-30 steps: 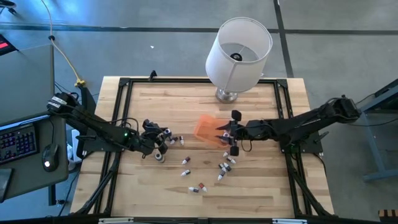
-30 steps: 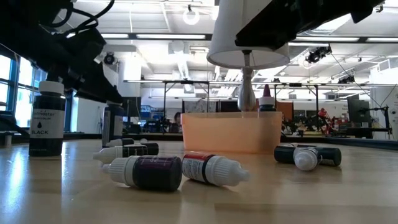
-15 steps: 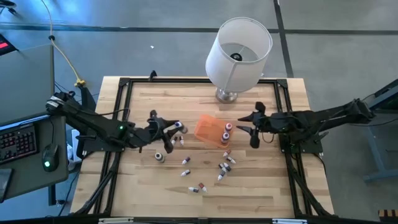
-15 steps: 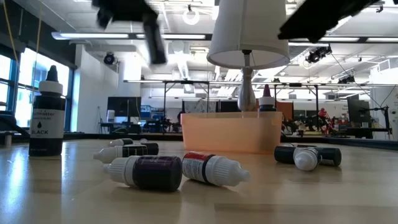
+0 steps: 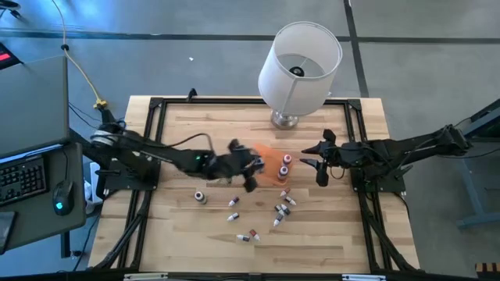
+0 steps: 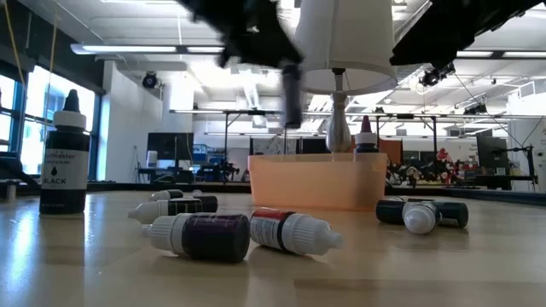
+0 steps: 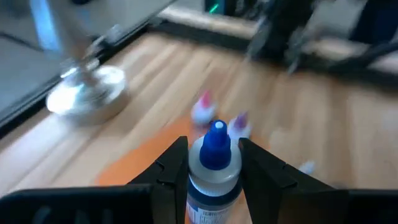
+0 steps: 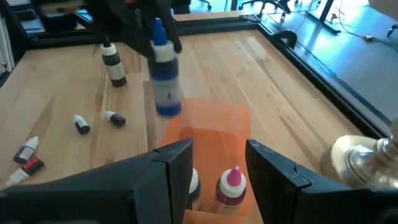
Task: Pick & Place food coloring
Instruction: Put the large blue food coloring bottle into the orange bin
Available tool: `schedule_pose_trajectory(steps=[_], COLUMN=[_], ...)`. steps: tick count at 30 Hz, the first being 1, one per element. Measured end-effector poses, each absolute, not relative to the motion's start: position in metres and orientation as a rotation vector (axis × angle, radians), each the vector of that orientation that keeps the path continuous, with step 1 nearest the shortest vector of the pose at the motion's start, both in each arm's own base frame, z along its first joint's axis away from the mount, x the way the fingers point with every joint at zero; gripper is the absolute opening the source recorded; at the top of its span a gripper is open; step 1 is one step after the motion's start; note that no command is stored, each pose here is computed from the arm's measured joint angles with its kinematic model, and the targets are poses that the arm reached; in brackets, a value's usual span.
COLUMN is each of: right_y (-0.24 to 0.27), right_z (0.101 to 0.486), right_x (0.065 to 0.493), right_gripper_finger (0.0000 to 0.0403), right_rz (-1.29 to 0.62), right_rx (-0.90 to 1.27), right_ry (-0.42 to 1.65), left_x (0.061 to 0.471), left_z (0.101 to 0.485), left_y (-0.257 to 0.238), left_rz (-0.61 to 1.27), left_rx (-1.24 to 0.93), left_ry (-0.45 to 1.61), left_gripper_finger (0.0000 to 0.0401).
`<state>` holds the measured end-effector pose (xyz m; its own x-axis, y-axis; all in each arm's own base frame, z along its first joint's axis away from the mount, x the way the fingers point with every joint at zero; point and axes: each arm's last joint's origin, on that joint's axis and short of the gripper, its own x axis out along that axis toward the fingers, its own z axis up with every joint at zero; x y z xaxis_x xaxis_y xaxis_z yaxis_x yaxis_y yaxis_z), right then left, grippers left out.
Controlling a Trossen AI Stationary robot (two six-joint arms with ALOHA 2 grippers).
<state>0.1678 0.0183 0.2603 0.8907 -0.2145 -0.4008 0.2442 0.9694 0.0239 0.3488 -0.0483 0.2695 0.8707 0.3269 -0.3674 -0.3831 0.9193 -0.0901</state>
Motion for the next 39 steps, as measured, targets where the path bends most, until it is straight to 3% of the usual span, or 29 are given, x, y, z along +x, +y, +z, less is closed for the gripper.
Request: schedule_pose_trajectory(steps=[4,12,17,27,39], right_y=[0.018,0.018,0.018,0.018,0.018], right_z=[0.258,0.253,0.251,0.251,0.251], right_x=[0.167,0.164,0.163,0.163,0.163], right_gripper_finger=[0.0139,0.0139,0.0139,0.0139,0.0139], right_rz=[-0.247,-0.271,-0.284,-0.286,-0.286], right_rx=[0.1,0.167,0.204,0.213,0.21], right_ry=[0.429,0.481,0.489,0.488,0.489], left_x=[0.371,0.401,0.409,0.413,0.421], left_z=[0.272,0.266,0.248,0.249,0.238], left_y=[-0.048,-0.05,-0.049,-0.026,-0.023], left_rz=[0.236,0.165,0.171,0.185,0.075], left_rx=[-0.209,-0.183,-0.172,-0.197,-0.225], left_ry=[0.361,0.377,0.437,0.424,0.423], left_gripper_finger=[0.0103,0.0103,0.0104,0.0104,0.0104])
